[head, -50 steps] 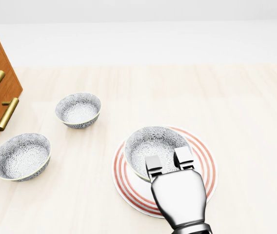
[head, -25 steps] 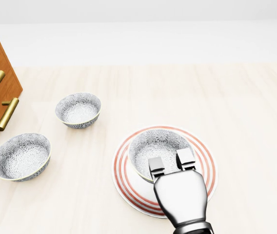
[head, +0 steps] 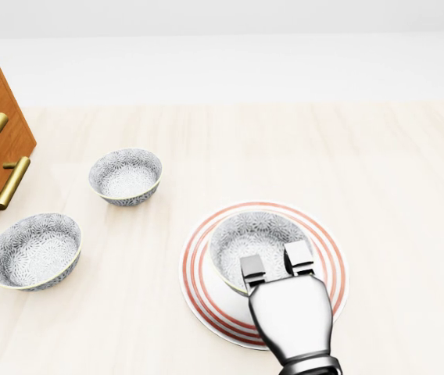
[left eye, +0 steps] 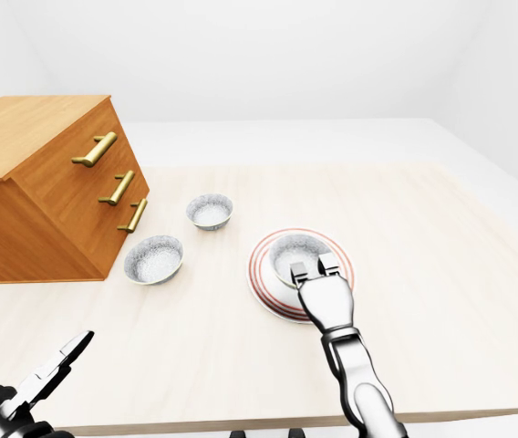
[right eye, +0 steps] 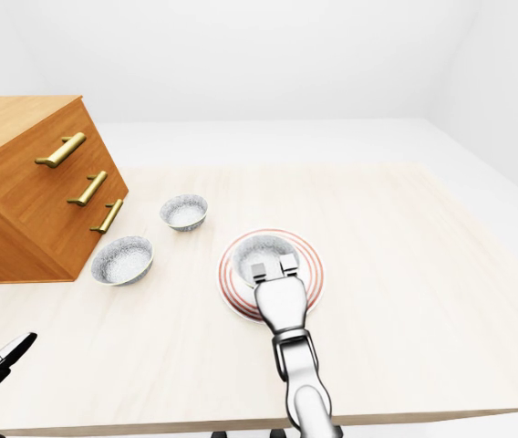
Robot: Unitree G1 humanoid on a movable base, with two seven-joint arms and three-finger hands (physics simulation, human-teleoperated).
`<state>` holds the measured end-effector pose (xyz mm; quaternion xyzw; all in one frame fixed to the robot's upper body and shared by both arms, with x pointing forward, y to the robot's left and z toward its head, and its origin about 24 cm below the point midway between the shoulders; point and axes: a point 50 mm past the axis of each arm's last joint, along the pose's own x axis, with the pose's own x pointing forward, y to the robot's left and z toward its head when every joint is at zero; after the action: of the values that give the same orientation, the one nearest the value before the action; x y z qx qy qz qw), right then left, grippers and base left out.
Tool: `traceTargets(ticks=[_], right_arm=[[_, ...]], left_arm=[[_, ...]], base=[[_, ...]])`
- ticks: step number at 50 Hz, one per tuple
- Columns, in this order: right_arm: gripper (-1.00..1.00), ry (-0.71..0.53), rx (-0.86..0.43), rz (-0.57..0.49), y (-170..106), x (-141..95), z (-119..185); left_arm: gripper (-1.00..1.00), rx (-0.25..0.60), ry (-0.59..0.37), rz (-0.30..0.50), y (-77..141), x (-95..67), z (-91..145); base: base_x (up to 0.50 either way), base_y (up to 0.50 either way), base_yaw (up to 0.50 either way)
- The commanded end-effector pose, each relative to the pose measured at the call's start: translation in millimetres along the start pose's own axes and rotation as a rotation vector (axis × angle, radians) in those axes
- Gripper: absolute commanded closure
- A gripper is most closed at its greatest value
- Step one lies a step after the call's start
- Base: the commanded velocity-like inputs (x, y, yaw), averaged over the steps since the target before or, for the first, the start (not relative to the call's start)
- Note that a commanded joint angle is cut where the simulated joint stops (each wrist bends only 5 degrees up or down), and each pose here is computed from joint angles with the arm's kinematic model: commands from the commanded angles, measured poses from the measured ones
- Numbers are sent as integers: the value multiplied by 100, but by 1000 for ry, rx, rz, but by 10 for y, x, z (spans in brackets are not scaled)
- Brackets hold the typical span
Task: Put the bowl at the front on the plate.
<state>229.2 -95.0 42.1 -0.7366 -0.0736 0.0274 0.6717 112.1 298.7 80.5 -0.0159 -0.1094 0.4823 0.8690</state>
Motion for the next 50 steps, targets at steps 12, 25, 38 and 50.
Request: traceTargets(ticks=[12,25,38,50], right_arm=[[100,4,-12,-35,-42,38,-6],[100,11,-16,-17,20,123,-45],[100,0,-9,12,107,165,-18],[100,7,3,5,116,154,-38]], left_arm=[[-100,-4,-1,-1,-2,-3,4],[-100,-2,4,-2,1,-4,-8],[-100,-5,1,-3,4,-4,2],[-100,-12,9,0,1,7,8]], base=[[0,0,0],[0,0,0],[0,0,0],[0,0,0]])
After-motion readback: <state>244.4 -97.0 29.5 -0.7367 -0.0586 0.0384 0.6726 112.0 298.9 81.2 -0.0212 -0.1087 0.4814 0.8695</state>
